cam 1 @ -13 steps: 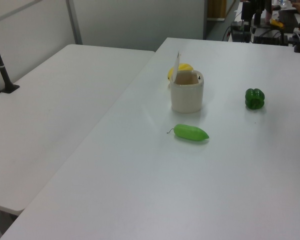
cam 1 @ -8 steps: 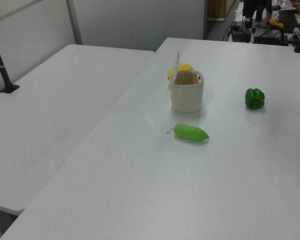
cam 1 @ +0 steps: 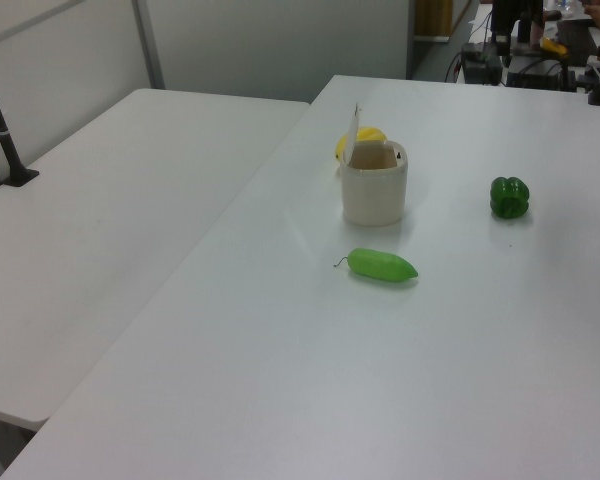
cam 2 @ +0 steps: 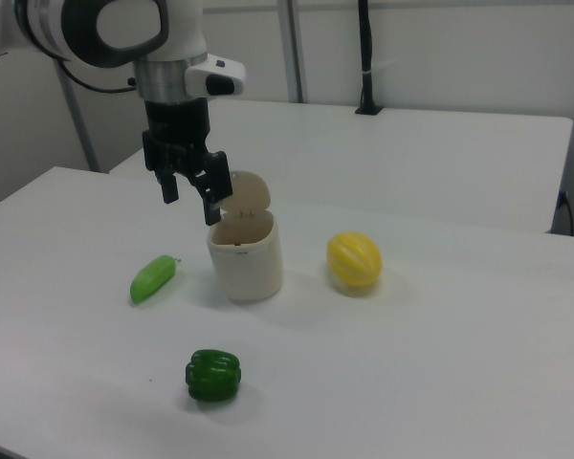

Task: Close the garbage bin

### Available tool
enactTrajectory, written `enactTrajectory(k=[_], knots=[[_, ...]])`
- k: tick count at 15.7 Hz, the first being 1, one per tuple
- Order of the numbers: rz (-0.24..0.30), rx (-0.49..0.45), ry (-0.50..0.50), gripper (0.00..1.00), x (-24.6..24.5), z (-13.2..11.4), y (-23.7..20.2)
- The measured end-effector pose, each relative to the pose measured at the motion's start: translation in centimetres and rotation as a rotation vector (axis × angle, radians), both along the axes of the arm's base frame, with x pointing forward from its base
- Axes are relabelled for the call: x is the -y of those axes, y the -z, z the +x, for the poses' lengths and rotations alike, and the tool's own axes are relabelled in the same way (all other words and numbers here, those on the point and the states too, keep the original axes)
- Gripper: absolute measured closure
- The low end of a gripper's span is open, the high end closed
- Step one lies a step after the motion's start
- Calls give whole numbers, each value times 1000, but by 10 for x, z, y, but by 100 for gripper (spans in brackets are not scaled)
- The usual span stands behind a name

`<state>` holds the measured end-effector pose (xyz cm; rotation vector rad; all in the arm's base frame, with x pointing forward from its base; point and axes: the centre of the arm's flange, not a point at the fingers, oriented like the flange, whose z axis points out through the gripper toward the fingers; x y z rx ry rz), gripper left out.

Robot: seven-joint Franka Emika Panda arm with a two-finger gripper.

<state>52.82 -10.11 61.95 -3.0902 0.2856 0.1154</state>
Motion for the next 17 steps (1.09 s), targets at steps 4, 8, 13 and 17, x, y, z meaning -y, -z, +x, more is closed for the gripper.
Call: enactTrajectory(k=[4, 8, 13, 17], knots=[[1, 0, 0, 0, 0, 0, 0], [56, 7, -2, 0, -7, 3, 2], [93, 20, 0, 0, -11, 12, 10], [93, 34, -9, 13, -16, 20, 15]])
